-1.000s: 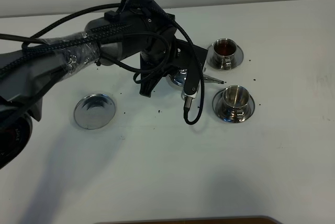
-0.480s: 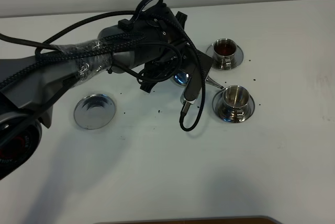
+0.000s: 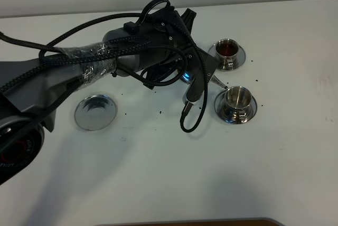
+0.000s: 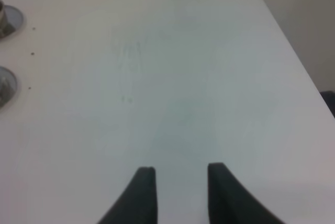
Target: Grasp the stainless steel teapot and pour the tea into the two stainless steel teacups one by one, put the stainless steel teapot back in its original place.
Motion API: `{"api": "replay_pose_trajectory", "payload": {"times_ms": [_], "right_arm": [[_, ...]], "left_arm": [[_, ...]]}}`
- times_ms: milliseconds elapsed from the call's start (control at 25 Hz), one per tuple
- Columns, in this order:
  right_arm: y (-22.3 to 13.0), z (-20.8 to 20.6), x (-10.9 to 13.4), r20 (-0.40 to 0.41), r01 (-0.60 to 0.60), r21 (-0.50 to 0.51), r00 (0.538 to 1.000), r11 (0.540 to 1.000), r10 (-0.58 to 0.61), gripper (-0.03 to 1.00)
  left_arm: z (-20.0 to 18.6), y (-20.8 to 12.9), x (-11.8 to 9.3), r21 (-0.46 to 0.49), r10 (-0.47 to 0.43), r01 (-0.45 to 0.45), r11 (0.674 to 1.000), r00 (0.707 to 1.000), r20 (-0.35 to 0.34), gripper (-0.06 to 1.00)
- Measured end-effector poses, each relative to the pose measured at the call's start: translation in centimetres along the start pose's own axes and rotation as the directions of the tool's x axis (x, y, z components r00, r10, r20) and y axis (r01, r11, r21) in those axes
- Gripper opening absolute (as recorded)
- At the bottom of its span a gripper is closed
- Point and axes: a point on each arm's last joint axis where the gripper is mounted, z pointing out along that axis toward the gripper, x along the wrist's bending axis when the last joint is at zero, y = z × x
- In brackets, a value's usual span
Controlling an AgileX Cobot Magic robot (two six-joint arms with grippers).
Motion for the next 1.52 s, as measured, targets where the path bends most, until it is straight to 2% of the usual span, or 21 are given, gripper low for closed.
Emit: {"api": "replay_pose_trajectory", "payload": {"times_ms": [360, 720, 1520], "right_arm": [[0.0, 0.0, 0.0, 0.000, 0.000, 0.000, 1.000, 1.000, 0.000, 0.24], [0.0, 0.0, 0.0, 0.000, 0.000, 0.000, 1.000, 1.000, 0.000, 0.24], [0.0, 0.0, 0.0, 0.000, 0.000, 0.000, 1.000, 1.000, 0.000, 0.24]], "left_arm": [[-0.6, 1.1, 0.4, 0.002, 0.055, -0.055, 0.998, 0.997, -0.046, 0.25], [-0.9, 1.3, 0.8, 0.062, 0.148, -0.143, 0.988, 0.985, -0.088, 0.25], [-1.6, 2.4, 1.5, 0.097, 0.243, -0.230, 0.968, 0.957, -0.159, 0.25]]}}
